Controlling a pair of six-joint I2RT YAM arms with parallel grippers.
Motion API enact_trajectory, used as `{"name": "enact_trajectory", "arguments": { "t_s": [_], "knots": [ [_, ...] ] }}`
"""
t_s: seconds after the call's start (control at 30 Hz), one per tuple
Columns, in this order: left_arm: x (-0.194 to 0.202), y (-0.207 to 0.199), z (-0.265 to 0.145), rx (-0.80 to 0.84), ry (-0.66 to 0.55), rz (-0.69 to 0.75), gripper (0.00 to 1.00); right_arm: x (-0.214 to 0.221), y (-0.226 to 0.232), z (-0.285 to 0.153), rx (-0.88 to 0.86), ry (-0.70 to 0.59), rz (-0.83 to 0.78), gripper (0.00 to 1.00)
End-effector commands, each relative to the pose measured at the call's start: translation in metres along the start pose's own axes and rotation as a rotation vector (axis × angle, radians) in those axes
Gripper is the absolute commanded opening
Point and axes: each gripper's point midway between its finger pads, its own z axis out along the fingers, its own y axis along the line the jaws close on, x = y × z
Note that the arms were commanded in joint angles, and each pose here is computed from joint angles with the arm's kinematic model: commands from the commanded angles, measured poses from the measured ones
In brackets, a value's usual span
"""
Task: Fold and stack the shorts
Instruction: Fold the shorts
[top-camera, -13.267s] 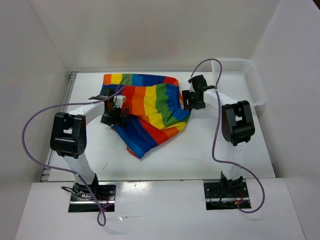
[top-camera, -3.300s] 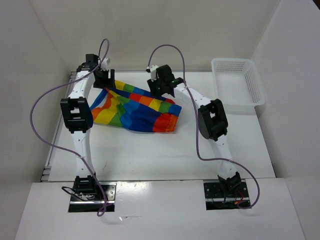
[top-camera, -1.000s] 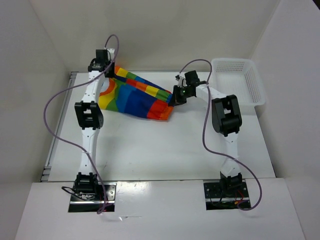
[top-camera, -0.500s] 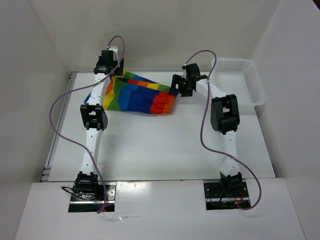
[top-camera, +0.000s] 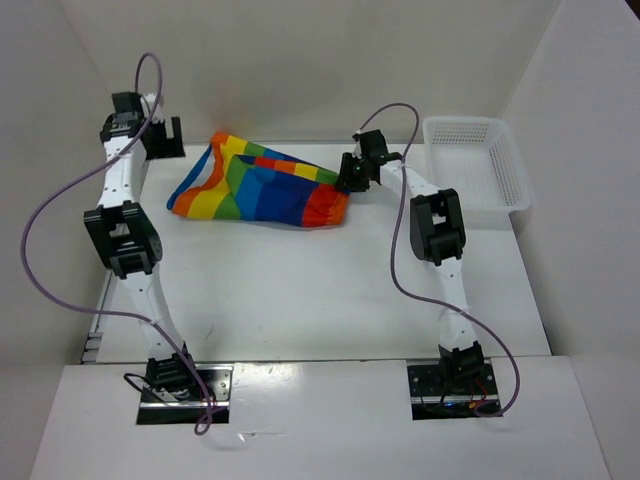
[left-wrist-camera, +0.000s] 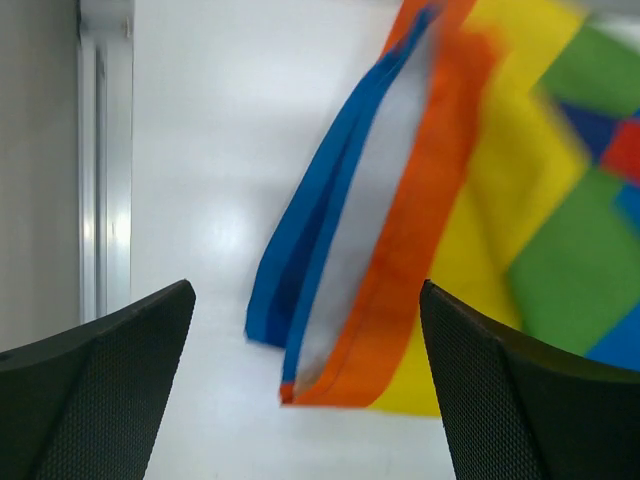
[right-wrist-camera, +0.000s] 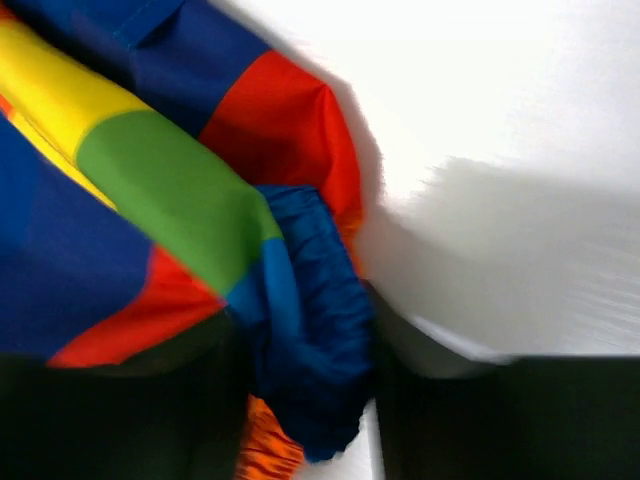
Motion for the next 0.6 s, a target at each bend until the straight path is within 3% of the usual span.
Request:
{"name": "enact_trajectory", "arguments": {
  "t_s": [0.0,0.1,0.2,0.3,0.4,0.43,0.47,0.5,0.57],
  "knots": [
    [0.098,-0.013,0.011,0.142,0.270,-0.075,1.00,0.002,0.010,0.017,-0.022,-0.002,0.003,0.41],
    [0.119,-0.023,0.008,0.190,0.321,-0.094,1.00,-0.002,0.009,0.019,-0.014,-0.015,0.001,0.19],
    [0.138,-0.028,0.012,0.216,0.366,-0.109,1.00,-0.002,0.009,0.019,-0.014,-0.015,0.001,0.05],
    [0.148,-0.019,0.023,0.192,0.378,-0.115,1.00,-0.002,0.010,0.018,-0.022,-0.011,0.001,0.00],
    [0.162,-0.028,0.025,0.269,0.417,-0.155,1.00,-0.002,0.010,0.018,-0.022,-0.011,0.001,0.00],
    [0.165,-0.031,0.025,0.283,0.424,-0.160,0.96,-0.002,0.010,0.018,-0.022,-0.011,-0.008,0.00],
    [0.168,-0.031,0.025,0.284,0.433,-0.163,0.85,0.003,0.008,0.020,-0.018,-0.002,-0.006,0.00],
    [0.176,-0.029,0.025,0.269,0.453,-0.164,0.57,-0.002,0.009,0.016,-0.012,-0.015,-0.008,0.00],
    [0.184,-0.023,0.026,0.231,0.472,-0.158,0.17,-0.005,0.005,0.013,0.010,-0.026,-0.033,0.00]
  ]
}}
